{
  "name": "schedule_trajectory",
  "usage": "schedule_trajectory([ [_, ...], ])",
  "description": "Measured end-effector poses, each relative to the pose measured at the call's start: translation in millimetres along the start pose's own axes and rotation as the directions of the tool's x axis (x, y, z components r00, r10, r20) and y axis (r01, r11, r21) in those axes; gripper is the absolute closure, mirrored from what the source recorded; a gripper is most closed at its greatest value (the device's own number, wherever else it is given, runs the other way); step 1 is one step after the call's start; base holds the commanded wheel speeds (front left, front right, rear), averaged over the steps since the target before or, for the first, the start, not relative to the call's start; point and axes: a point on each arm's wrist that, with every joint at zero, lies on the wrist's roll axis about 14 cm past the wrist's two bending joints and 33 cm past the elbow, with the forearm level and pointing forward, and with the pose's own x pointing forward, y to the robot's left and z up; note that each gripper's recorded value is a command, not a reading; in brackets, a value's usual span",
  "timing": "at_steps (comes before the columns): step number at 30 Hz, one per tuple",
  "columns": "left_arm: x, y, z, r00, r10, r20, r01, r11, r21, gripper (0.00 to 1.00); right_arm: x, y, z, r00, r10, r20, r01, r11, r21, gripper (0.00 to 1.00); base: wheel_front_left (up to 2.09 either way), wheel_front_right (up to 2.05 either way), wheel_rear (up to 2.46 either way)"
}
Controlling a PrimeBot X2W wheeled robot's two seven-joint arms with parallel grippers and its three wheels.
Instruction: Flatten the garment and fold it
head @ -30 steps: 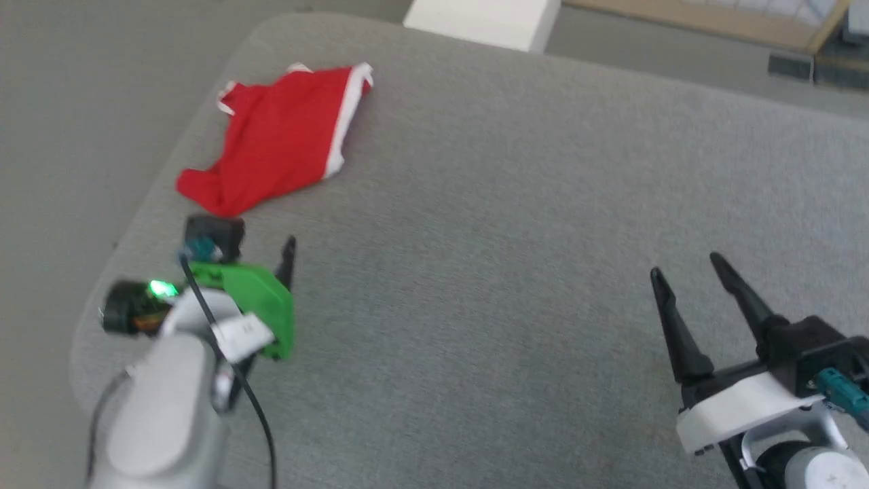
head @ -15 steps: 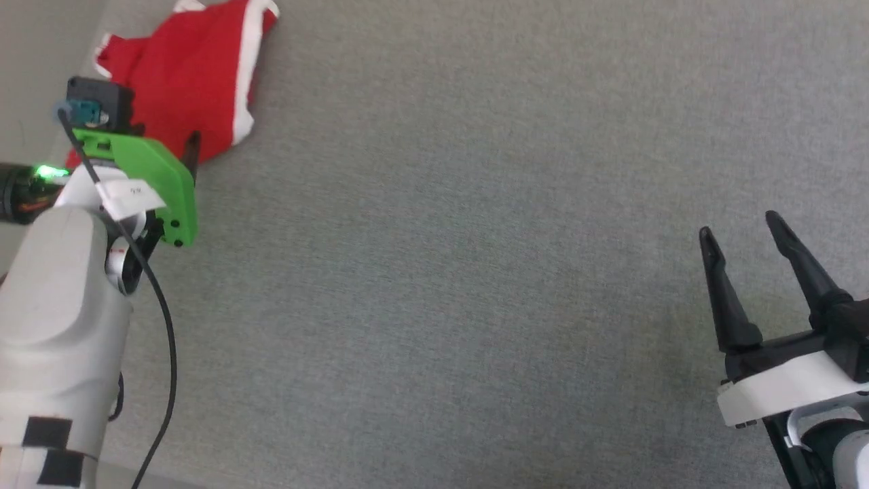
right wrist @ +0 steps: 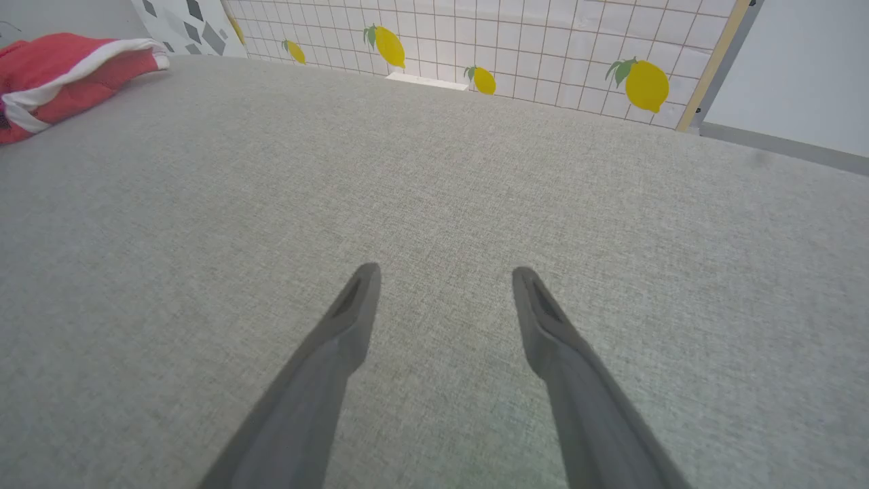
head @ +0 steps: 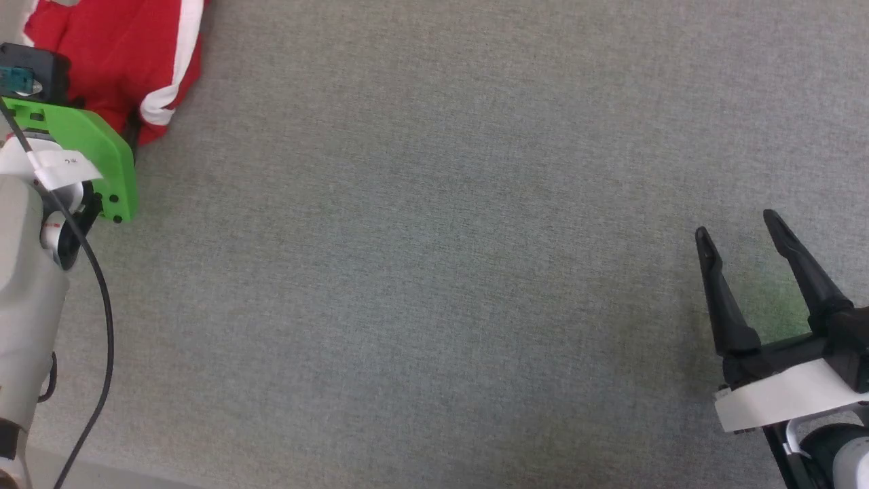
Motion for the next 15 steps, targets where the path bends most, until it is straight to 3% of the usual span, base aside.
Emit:
schedule_trajectory([
  [1, 2.3, -3.8, -2.3, 1.0, -0.013, -0.012, 0.013, 1.0, 0.002, 0.85, 0.0, -1.5, -1.4, 1.0, -0.004, -0.003, 0.004, 1.0, 0.0, 0.0, 0.0, 0.0, 0.0],
  [2, 3.7, -7.6, -2.3, 1.0, -0.025, -0.016, 0.025, 1.0, 0.007, 1.0, -0.3, -2.8, -2.3, 1.0, -0.008, -0.006, 0.008, 1.0, -0.001, 0.0, 0.0, 0.0, 0.0],
  [10, -1.7, -6.9, 0.6, 0.999, -0.04, 0.015, 0.04, 0.999, 0.003, 1.0, -4.2, -7.4, 1.0, 1.0, -0.024, -0.002, 0.024, 1.0, -0.009, 0.0, 0.0, 0.0, 0.0],
  [15, -17.9, 6.8, 22.3, 0.994, -0.011, 0.108, 0.012, 1.0, -0.002, 1.0, -9.2, -2.7, 9.3, 1.0, -0.019, 0.014, 0.02, 1.0, -0.011, 0.0, 0.0, 0.0, 0.0],
])
